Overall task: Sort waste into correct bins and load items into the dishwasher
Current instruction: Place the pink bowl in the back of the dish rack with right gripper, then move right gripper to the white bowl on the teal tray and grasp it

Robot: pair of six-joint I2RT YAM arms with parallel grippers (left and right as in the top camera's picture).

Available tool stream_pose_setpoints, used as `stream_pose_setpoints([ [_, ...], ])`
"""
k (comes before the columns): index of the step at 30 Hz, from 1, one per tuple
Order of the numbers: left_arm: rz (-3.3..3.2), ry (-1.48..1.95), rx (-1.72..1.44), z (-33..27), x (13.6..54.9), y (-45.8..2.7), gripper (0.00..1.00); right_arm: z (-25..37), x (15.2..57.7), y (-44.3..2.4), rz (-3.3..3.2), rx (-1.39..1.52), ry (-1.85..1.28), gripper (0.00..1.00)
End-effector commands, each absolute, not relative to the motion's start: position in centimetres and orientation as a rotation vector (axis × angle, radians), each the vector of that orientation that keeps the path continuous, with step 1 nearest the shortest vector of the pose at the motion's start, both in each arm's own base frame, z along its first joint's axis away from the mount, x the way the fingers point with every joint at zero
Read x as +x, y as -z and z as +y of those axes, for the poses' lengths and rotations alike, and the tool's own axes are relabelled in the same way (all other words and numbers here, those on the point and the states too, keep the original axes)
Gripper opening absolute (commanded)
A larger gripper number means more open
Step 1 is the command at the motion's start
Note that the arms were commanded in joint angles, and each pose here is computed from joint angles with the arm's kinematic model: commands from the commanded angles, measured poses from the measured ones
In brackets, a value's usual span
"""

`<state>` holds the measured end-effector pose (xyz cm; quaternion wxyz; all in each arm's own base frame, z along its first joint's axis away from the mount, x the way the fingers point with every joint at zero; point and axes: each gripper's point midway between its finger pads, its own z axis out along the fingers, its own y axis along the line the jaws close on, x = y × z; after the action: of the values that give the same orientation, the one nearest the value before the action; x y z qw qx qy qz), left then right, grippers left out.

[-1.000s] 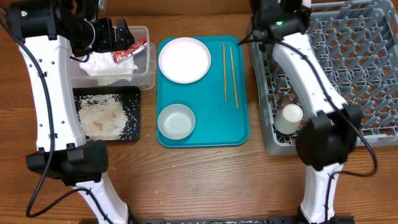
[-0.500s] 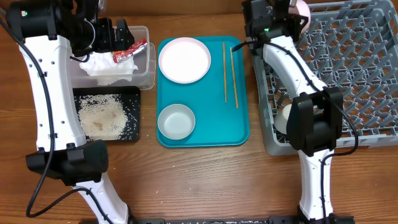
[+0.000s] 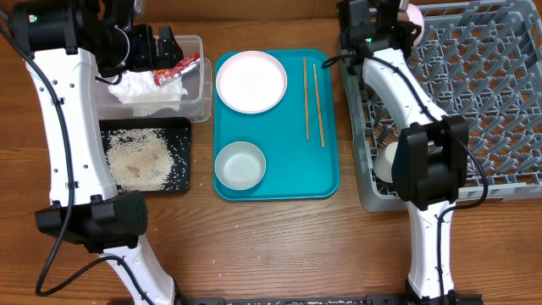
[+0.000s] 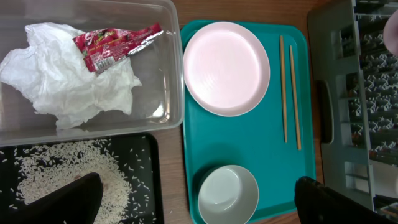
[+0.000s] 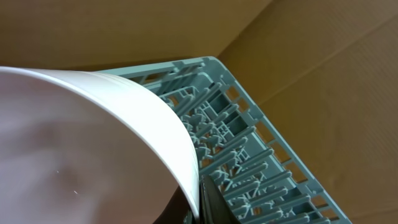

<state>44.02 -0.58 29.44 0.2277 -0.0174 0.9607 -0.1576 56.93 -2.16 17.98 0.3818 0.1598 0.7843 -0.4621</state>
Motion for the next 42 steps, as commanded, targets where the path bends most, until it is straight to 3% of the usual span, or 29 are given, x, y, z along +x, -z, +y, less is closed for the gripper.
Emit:
stream_pose_setpoints([
  [1, 2.640, 0.426, -0.048, -0.7, 44.1, -29.7, 1.00, -1.3, 57.2, -17.2, 2.006, 0.390, 1.174, 0.04],
  [12, 2.640, 0.426, -0.049, -0.7, 44.1, -29.7, 1.00, -1.6, 56.6, -15.0, 2.000, 0.361, 1.301, 0.04],
  [26, 2.640, 0.426, -0.048, -0.7, 44.1, -29.7, 1.00, 4.7, 56.5, -14.4, 2.030, 0.220, 1.209, 0.04],
  [27, 2.640, 0.426, -0.048, -0.7, 44.1, -29.7, 1.00, 4.9, 56.6, -14.2, 2.038, 0.214, 1.196, 0.13],
  [28, 2.640, 0.426, -0.048, -0.7, 44.1, -29.7, 1.00, 5.1, 56.6, -14.1, 2.046, 0.208, 1.183, 0.33],
  [29, 2.640, 0.426, -0.049, -0.7, 44.1, -29.7, 1.00, 5.2, 56.7, -13.9, 2.053, 0.204, 1.174, 0.42],
  [34, 2.640, 0.426, -0.048, -0.7, 44.1, -29.7, 1.00, 5.7, 56.2, -13.7, 2.070, 0.169, 1.190, 0.52],
  [42, 2.640, 0.426, -0.048, -0.7, 44.1, -29.6, 1.00, 9.2, 54.2, -12.1, 2.165, 0.065, 1.134, 0.53],
])
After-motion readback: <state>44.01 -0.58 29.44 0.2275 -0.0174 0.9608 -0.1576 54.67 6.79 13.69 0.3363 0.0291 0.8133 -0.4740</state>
